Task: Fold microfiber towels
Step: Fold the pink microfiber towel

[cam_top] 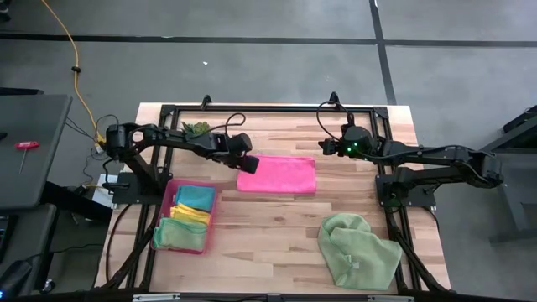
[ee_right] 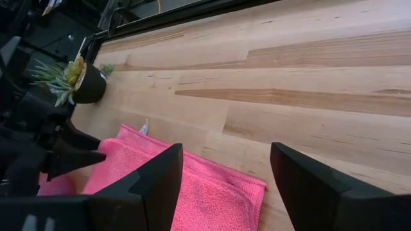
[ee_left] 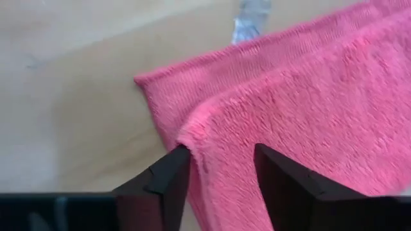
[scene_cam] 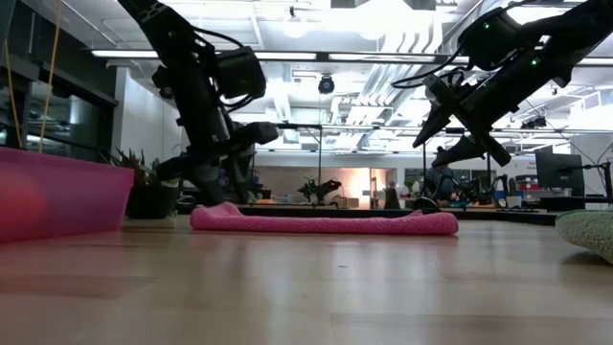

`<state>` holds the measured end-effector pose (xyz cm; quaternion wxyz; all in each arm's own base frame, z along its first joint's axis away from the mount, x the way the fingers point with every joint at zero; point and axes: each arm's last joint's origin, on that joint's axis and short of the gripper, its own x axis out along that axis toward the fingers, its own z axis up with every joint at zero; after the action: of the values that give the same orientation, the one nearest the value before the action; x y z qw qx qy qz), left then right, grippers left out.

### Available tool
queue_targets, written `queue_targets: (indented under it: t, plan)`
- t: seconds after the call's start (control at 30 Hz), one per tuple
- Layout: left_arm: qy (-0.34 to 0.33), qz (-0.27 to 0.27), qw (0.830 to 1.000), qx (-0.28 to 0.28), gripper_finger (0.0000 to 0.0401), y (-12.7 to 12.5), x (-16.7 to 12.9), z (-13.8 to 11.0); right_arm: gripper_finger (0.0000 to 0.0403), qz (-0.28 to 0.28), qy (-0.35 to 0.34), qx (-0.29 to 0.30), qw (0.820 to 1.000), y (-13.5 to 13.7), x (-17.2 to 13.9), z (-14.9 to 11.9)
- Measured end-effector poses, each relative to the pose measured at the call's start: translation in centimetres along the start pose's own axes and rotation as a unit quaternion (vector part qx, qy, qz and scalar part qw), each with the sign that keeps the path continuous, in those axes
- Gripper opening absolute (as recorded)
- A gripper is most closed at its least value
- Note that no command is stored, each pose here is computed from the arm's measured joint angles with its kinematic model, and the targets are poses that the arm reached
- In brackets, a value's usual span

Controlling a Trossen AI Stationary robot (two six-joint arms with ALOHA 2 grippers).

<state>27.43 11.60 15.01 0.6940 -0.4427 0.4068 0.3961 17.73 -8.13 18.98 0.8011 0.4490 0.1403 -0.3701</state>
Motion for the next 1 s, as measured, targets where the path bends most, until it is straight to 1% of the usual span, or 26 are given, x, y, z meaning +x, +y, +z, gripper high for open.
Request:
queue_targets:
  t: [0.1, 0.37, 0.47, 0.6, 0.73, 0.87, 1.0]
  plan:
    - [-0.005, 0.004, 1.000, 0.000, 0.0123, 0.1, 0.0, 0.1, 0.0227, 0.000, 0.000, 0.000, 1.000, 0.0, 0.0, 0.0]
    - [0.008, 0.007, 0.999, 0.041, 0.0011, 0.0, 1.2, -0.2, 0.0227, 0.000, 0.000, 0.000, 1.000, 0.0, 0.0, 0.0]
    - [-0.005, -0.013, 0.999, 0.046, 0.0008, -0.4, 1.1, 0.1, 0.0227, 0.000, 0.000, 0.001, 1.000, 0.0, 0.0, 0.0]
    - [-0.031, -0.036, 0.997, 0.060, 0.0002, -0.7, -0.3, 0.7, 0.0227, 0.000, 0.000, 0.001, 1.000, 0.0, 0.0, 0.0]
    - [-0.069, -0.012, 0.994, 0.083, 0.0001, -0.4, -1.0, 1.2, 0.0227, 0.000, 0.000, 0.001, 1.000, 0.0, 0.0, 0.0]
    - [-0.104, 0.021, 0.988, 0.108, 0.0001, -0.3, -1.1, 1.4, 0.0227, 0.000, 0.000, 0.001, 1.000, 0.0, 0.0, 0.0]
    - [-0.131, 0.040, 0.983, 0.122, 0.0001, -0.8, -1.0, 1.0, 0.0227, 0.000, 0.000, 0.001, 1.000, 0.0, 0.0, 0.0]
